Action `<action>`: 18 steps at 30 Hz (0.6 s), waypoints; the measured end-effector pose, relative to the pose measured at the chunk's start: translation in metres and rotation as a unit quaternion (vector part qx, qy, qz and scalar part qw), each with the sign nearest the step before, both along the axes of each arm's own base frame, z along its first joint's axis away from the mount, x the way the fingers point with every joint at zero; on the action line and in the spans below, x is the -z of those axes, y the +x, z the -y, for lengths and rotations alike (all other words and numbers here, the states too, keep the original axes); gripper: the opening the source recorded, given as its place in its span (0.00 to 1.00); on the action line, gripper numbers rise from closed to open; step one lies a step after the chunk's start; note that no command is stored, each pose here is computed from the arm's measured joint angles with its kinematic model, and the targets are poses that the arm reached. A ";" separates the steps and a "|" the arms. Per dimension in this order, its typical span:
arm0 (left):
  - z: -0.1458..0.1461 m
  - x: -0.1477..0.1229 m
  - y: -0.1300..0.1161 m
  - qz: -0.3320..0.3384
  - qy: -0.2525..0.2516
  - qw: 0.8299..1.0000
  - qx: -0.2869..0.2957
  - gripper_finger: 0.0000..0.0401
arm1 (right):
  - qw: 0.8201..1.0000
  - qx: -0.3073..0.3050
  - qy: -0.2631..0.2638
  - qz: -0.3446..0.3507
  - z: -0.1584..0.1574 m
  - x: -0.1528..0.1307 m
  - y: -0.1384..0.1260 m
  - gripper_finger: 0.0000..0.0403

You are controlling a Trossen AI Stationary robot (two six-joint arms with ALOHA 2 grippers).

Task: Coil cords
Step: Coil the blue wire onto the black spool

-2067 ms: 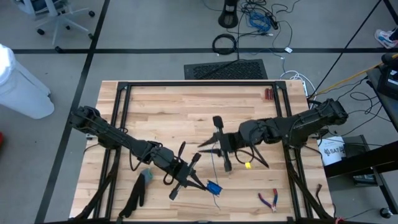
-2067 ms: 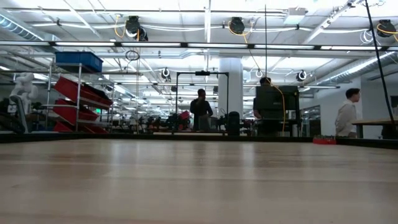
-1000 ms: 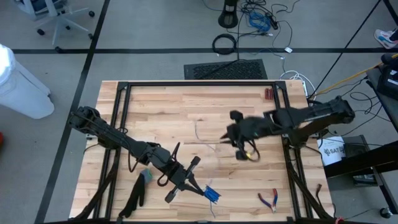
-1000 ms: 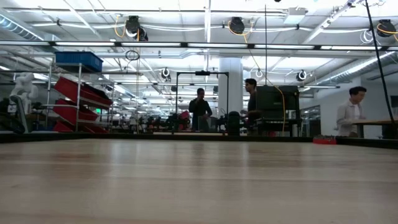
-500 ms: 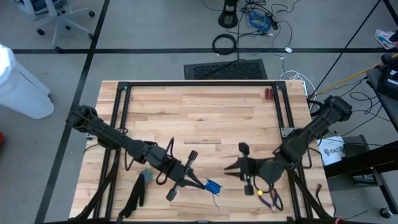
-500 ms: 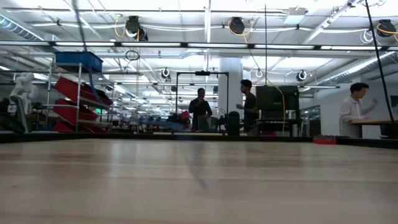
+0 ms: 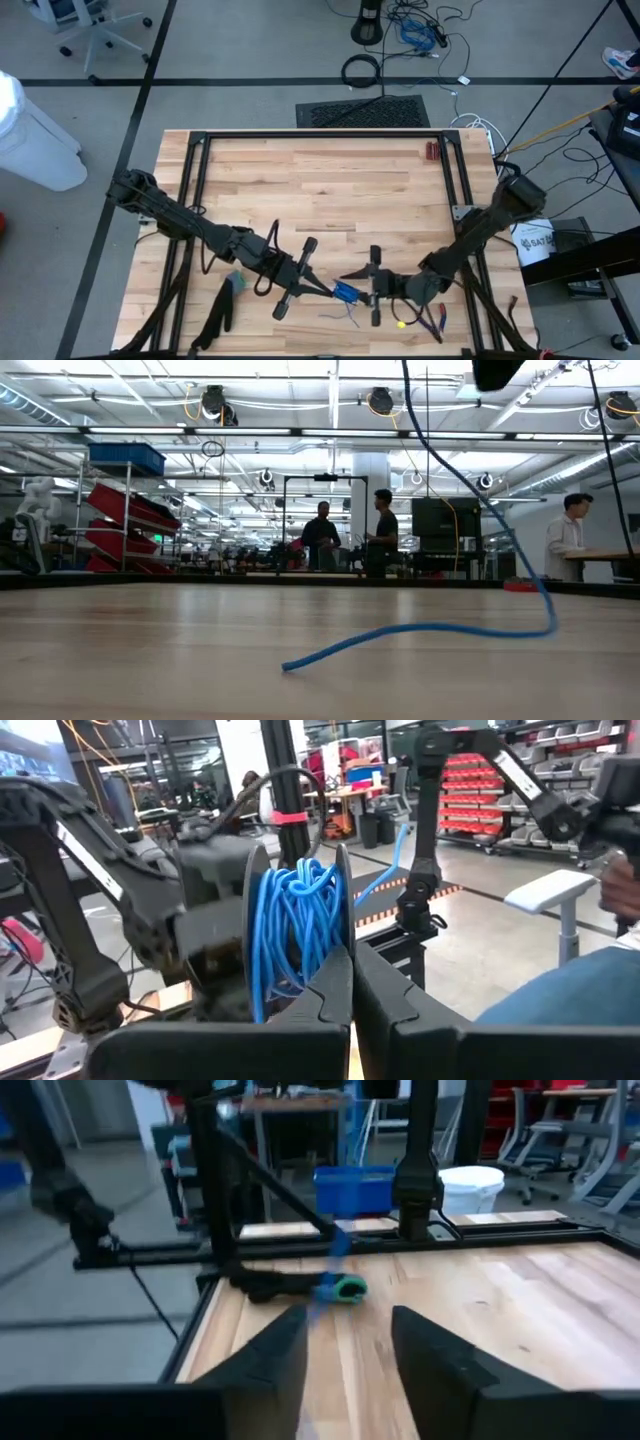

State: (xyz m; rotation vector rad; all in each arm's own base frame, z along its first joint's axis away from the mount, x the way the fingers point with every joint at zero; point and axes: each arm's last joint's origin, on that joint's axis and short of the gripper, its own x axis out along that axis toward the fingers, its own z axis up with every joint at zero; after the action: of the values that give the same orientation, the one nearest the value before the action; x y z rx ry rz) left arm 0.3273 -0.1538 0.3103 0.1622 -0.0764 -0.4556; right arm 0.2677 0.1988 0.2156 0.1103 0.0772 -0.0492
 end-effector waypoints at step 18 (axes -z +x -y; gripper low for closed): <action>0.000 -0.001 0.000 0.006 -0.003 1.000 -0.005 0.00 | 0.999 0.016 -0.004 -0.050 -0.010 0.063 0.015 0.38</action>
State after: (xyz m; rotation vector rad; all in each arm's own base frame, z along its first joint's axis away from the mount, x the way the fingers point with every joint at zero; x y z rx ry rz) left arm 0.3272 -0.1537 0.3116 0.1592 -0.0888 -0.4454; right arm 0.2832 0.2088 0.1526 0.1009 0.1754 -0.0869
